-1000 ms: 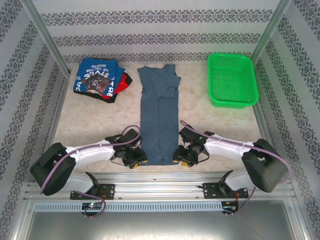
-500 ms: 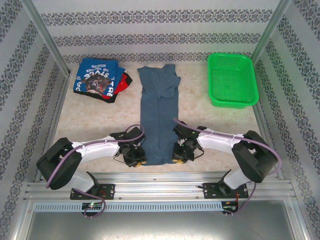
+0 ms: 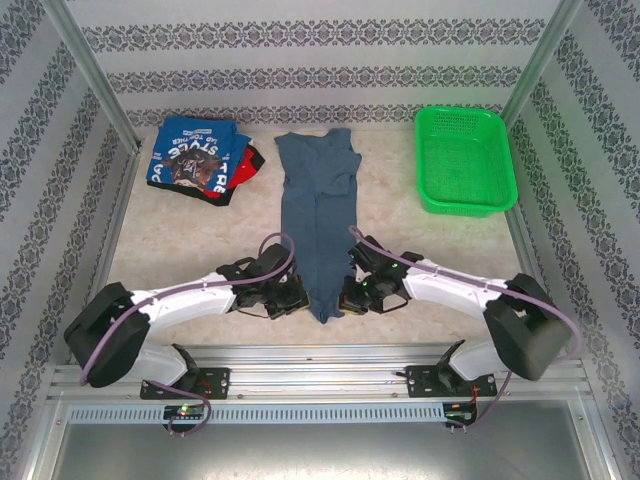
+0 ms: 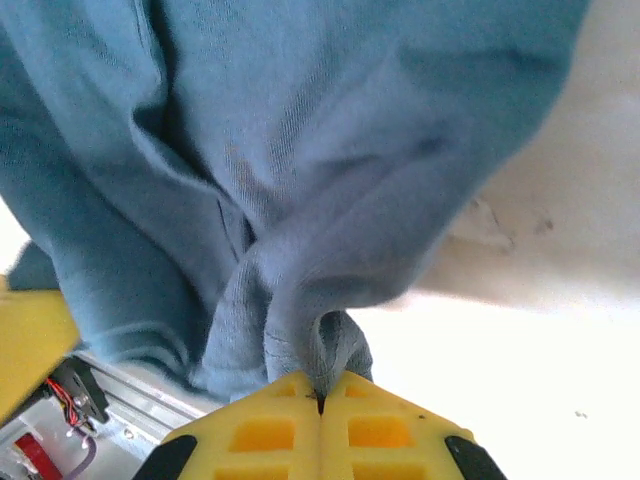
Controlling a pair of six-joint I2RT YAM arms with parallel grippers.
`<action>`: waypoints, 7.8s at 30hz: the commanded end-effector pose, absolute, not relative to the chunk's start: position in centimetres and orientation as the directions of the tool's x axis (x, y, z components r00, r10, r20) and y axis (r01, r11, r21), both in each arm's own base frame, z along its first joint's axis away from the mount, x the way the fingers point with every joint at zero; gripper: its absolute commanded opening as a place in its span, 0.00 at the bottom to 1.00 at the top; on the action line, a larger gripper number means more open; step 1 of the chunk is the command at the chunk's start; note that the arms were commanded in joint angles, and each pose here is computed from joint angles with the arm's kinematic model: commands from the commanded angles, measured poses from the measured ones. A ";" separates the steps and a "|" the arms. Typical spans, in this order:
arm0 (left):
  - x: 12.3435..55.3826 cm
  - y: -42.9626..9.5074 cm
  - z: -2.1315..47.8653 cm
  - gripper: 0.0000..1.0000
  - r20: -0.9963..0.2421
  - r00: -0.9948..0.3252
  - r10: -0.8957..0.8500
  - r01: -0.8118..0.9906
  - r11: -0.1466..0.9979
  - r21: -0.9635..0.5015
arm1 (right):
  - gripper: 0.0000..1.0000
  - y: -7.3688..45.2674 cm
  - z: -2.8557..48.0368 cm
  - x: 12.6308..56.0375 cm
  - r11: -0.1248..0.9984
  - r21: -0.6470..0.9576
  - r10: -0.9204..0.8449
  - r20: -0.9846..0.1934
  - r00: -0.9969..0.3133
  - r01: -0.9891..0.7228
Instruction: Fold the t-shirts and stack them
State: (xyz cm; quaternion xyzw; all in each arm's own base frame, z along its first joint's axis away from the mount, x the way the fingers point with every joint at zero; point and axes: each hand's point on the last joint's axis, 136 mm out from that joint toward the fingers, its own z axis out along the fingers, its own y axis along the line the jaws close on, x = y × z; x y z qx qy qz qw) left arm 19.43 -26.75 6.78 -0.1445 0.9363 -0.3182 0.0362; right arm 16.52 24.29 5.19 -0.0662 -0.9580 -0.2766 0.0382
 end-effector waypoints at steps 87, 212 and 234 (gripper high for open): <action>42.3 -20.7 9.9 0.00 -0.100 -0.952 -0.288 -0.160 0.751 -0.641 | 0.00 19.0 7.4 39.0 0.789 0.556 0.221 0.140 -0.965 0.261; 36.7 -22.2 20.6 0.00 -0.176 -0.885 -0.431 -0.150 0.622 -0.769 | 0.00 17.8 19.0 33.9 0.750 0.627 0.265 0.008 -0.964 0.212; 46.7 -20.3 15.0 0.00 -0.125 -0.877 -0.464 -0.204 0.596 -0.777 | 0.05 17.0 13.5 43.1 0.742 0.605 0.302 0.083 -0.950 0.289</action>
